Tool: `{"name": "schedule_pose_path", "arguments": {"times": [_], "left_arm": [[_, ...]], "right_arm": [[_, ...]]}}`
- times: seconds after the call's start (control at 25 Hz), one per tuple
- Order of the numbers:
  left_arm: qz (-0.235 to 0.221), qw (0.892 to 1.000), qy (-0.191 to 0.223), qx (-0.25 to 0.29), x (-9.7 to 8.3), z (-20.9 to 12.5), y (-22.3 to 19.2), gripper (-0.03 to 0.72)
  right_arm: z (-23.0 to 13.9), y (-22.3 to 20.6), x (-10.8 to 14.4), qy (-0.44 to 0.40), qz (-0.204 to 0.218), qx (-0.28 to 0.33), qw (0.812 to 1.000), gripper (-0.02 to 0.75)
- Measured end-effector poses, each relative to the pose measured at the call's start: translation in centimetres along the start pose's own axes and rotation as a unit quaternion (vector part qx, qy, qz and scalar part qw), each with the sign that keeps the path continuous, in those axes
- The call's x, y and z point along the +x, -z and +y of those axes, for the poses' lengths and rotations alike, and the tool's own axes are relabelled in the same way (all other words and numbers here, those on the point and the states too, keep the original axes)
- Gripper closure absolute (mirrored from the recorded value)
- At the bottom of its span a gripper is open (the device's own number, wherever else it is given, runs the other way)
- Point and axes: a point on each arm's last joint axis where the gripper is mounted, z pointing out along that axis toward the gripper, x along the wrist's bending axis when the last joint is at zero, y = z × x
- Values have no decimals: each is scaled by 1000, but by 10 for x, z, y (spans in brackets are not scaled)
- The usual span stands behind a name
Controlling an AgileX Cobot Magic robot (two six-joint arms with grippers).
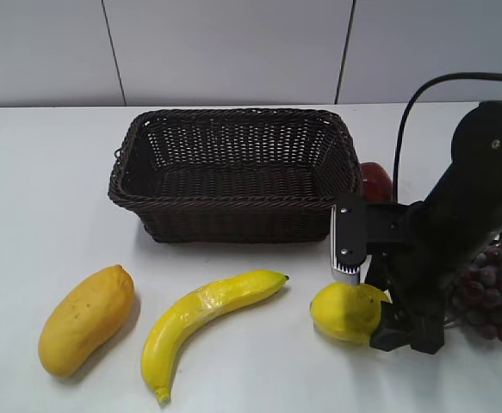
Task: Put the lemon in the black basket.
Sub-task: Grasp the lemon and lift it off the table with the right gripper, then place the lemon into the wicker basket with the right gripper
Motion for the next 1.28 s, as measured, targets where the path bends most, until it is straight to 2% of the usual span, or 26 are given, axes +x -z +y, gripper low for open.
{"name": "schedule_pose_path", "arguments": {"times": [0.08,0.2,0.52,0.64,0.88,0.96,1.04,1.28], "left_arm": [[0,1000,0,0,0,0,0,449],[0,1000,0,0,0,0,0,449],[0,1000,0,0,0,0,0,449],[0,1000,0,0,0,0,0,449],[0,1000,0,0,0,0,0,449],[0,1000,0,0,0,0,0,449],[0,1000,0,0,0,0,0,449],[0,1000,0,0,0,0,0,449]], "right_arm": [[-1,-4,0,3,5,4,1000,172],[1,-2,-1,5,2,-1,1000,240],[16,40,-3,22,-20,-36,999,240],[29,69,-7,23,-49,-75,996,240],[87,129,-46,-74,-96,-219,968,240],[104,131,-64,-87,-98,-240,962,240],[119,126,-83,-91,-102,-251,958,240],[134,62,-121,-107,-73,-221,967,240]]}}
